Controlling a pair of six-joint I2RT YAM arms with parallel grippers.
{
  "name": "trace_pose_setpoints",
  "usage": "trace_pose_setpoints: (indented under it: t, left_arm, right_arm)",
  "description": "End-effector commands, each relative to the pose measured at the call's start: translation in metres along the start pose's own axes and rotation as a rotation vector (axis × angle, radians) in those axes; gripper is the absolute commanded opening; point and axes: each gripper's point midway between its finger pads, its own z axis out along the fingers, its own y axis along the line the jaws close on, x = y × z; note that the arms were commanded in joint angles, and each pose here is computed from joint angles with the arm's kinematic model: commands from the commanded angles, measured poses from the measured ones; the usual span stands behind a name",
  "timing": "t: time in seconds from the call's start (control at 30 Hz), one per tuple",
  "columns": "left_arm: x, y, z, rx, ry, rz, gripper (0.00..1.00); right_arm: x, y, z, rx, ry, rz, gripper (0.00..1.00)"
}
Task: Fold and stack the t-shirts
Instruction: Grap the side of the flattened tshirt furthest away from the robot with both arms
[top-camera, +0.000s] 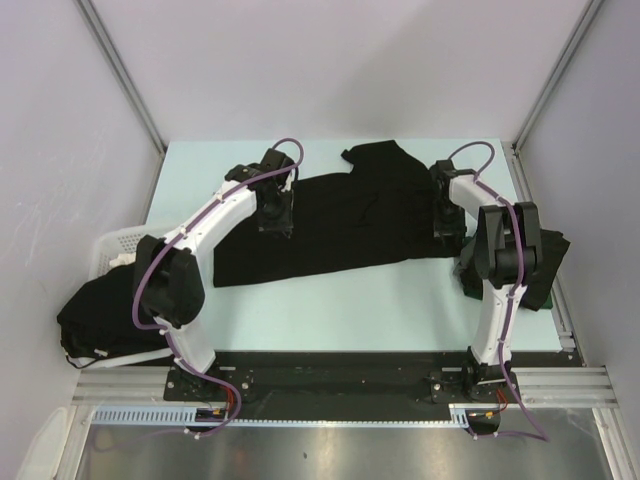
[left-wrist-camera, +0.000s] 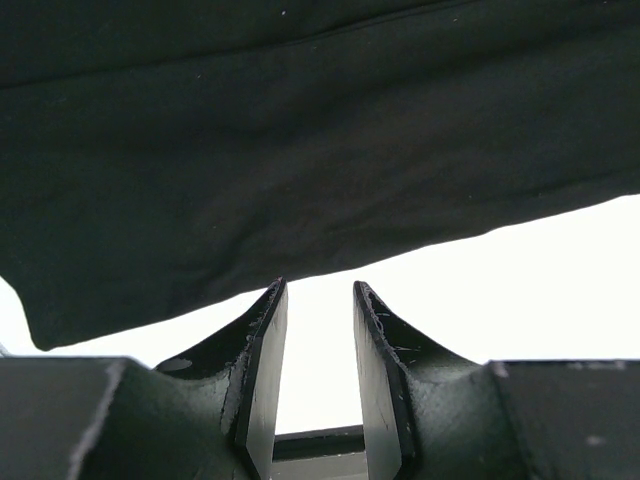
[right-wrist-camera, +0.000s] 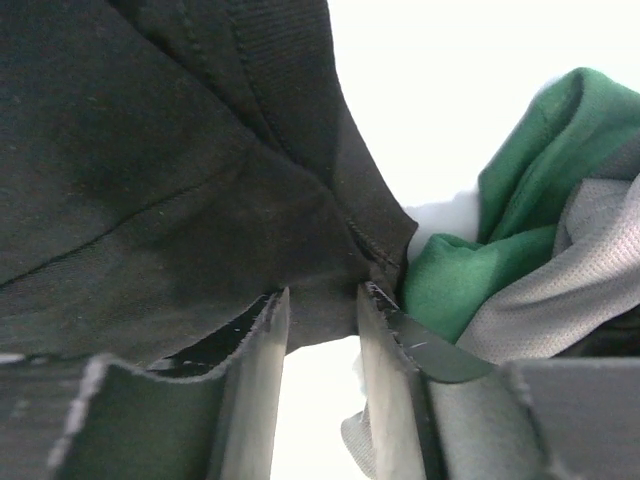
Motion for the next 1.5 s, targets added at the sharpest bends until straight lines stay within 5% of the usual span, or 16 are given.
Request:
trace_pose_setpoints:
  t: [0.0, 0.17, 0.77, 1.47]
  left_arm:
    - [-0.015, -0.004, -0.023, 0.014, -0.076, -0.019, 0.38]
    - [-0.017, -0.004, -0.025, 0.011, -0.081, -0.024, 0.38]
    - [-0.032, -0.014, -0.027, 0.043, -0.1, -0.014, 0.38]
    - [-0.042, -0.021, -0.035, 0.081, -0.134, 0.022, 0.38]
  right_arm:
    - [0.01, 0.005, 0.034, 0.009, 0.059, -0.004, 0.35]
    - [0.02, 0.006, 0.046, 0.004, 0.106, 0.002, 0.0]
    - [0.074, -0.002, 0.032, 0.01, 0.261, -0.029, 0.0]
    - [0.122, 0.008, 0.001, -0.003, 0.299, -0.064, 0.0]
